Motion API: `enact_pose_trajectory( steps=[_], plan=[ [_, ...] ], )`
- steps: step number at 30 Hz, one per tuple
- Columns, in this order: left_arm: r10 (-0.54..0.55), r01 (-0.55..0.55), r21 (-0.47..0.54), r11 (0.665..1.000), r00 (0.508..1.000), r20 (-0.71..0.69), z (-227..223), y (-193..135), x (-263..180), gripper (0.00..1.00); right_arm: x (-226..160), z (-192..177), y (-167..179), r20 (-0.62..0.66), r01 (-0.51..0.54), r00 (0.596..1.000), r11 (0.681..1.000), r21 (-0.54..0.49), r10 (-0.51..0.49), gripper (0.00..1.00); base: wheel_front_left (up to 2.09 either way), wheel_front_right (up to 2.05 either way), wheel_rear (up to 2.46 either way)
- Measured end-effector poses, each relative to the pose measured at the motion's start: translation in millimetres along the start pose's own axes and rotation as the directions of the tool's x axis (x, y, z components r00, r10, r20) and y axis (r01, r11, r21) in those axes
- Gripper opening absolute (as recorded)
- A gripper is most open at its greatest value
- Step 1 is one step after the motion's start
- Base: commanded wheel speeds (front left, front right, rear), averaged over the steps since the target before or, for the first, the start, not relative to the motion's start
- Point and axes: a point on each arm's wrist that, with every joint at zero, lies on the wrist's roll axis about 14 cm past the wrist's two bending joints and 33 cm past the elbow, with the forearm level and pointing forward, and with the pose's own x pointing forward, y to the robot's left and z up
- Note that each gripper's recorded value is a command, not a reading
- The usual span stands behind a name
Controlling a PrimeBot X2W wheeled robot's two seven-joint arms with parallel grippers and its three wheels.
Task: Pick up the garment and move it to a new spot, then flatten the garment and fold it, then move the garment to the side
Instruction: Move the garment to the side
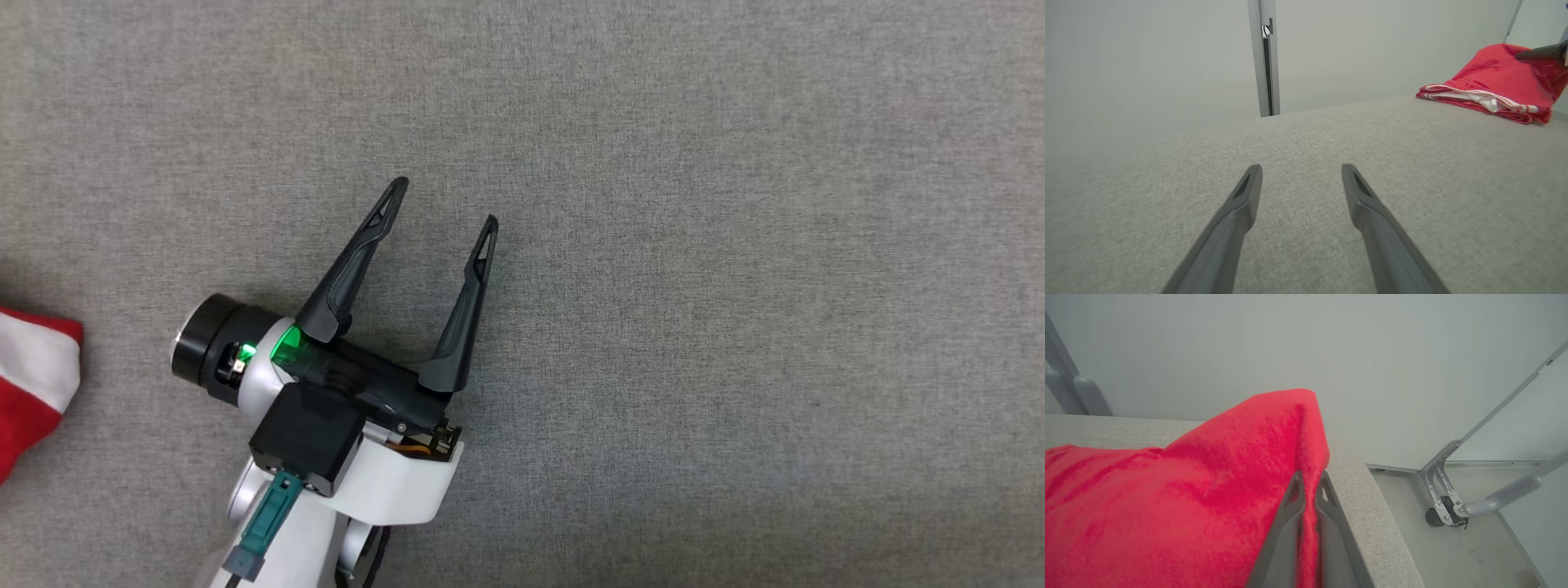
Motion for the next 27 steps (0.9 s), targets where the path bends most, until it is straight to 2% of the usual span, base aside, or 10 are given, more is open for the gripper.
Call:
enact_pose_trajectory(
  steps=[5,6,7,9,11,17,20,21,27],
  plan=[
    [-0.011,0.011,0.009,1.0,1.0,-0.002,-4.4,1.9,2.8,1.0,3.1,3.7,-32.3,-0.001,0.092,0.996,0.995,-0.04,-0.092,0.0,0.0,0.0,0.0],
    [-0.008,0.008,0.011,1.0,1.0,-0.003,-4.5,3.0,2.5,1.0,2.9,5.2,-39.2,0.004,0.115,0.993,0.992,-0.044,-0.115,0.41,0.0,0.0,0.0],
    [-0.004,0.005,0.013,1.0,1.0,-0.005,-4.6,4.2,2.0,1.0,1.4,5.6,-47.2,0.009,0.141,0.99,0.988,-0.063,-0.141,1.0,0.0,0.0,0.0],
    [0.005,-0.005,0.016,1.0,1.0,-0.009,-3.7,6.3,0.4,1.0,-0.9,8.0,-54.7,0.031,0.174,0.985,0.98,-0.098,-0.172,1.0,0.0,0.0,0.0],
    [0.017,-0.017,0.022,1.0,1.0,-0.013,-1.5,7.1,-2.5,1.0,0.5,5.5,-41.0,0.049,0.158,0.987,0.981,-0.116,-0.153,1.0,0.0,0.0,0.0],
    [0.077,-0.076,0.031,0.997,0.997,-0.032,9.4,10.1,-25.7,1.0,-5.2,-2.2,73.9,0.093,-0.068,0.993,0.994,-0.082,0.076,1.0,0.0,0.0,0.0],
    [0.12,-0.119,0.026,0.993,0.992,-0.025,20.6,14.7,-39.6,1.0,-28.4,24.5,138.2,0.205,-0.209,0.955,0.976,-0.056,0.216,1.0,0.0,0.0,0.0],
    [0.144,-0.143,0.023,0.989,0.989,-0.022,27.3,17.4,-50.3,1.0,-52.6,39.3,167.5,0.276,-0.275,0.921,0.961,-0.036,0.274,1.0,0.0,0.0,0.0],
    [0.23,-0.23,-0.001,0.973,0.973,0.012,52.3,24.3,-87.8,1.0,-139.0,55.9,219.6,0.416,-0.391,0.839,0.92,0.016,0.35,1.0,0.0,0.0,0.0]
  ],
)
